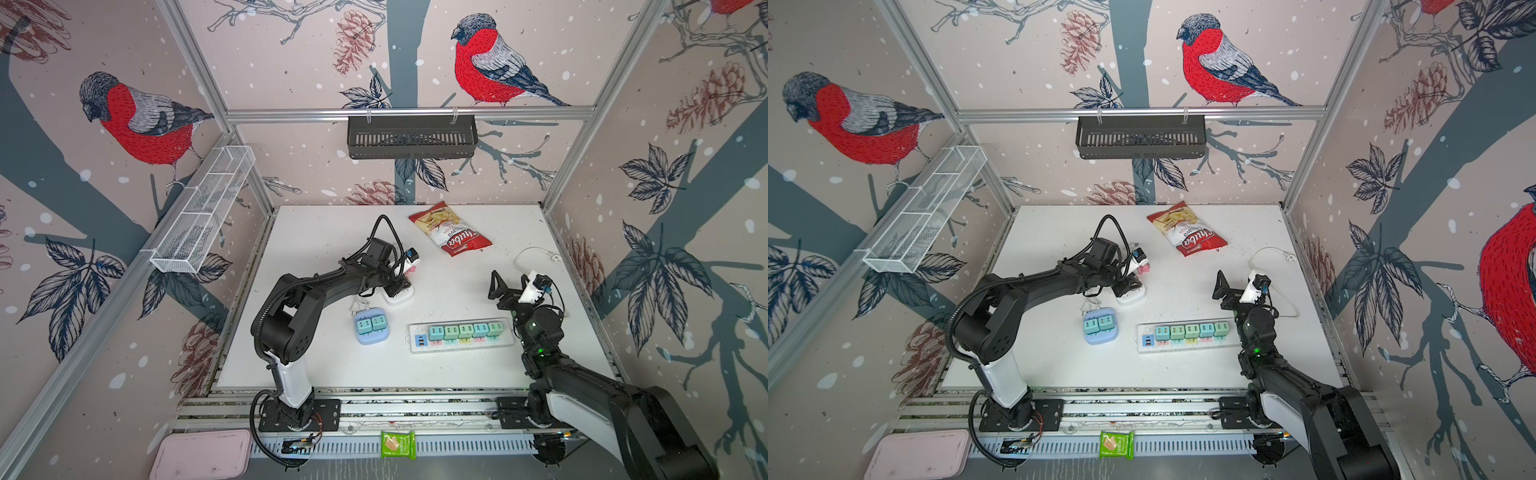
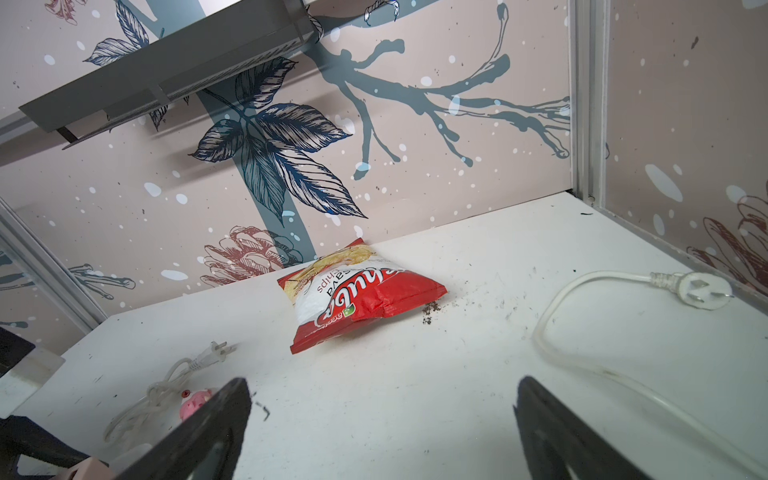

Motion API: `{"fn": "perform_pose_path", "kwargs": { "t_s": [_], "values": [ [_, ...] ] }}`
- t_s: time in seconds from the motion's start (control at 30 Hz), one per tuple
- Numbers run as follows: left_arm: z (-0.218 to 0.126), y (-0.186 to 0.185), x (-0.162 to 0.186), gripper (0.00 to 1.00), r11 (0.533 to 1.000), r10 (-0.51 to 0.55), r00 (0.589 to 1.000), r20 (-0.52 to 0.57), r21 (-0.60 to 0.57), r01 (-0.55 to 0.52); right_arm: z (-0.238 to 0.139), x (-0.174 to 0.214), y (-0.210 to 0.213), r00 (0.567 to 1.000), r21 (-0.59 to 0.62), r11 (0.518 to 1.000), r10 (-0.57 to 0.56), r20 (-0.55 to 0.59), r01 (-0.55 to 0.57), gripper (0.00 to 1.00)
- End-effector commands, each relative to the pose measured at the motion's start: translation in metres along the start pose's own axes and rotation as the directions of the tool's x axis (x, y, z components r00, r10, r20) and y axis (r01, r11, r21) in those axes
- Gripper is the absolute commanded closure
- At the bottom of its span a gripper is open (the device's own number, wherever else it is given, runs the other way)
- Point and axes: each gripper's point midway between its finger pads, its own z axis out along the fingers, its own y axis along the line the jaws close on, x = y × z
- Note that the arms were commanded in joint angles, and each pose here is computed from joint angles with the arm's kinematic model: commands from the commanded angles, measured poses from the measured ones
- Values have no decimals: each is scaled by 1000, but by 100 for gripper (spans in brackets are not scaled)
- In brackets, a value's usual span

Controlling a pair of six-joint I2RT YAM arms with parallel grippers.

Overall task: Insert the plug
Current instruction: 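Lower the pink adapter with the left gripper into the white socket cube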

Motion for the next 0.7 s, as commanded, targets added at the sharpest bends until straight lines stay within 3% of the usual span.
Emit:
{"fn": "perform_pose_path", "kwargs": {
  "t_s": [0.0,0.3,0.67],
  "values": [
    [1,-10,4,100,997,-69,998,15,37,68,0,-5,3,1000,-13,1000,12,17,-12,0],
    [12,-14,7,100,999,-35,999,17,-40,36,-1,-5,2,1000,-13,1000,16,19,-15,0],
    [30,-32,31,100,1000,-15,996,-88,-28,12,-1,-5,2,1000,-14,1000,17,19,-17,0]
  ]
}}
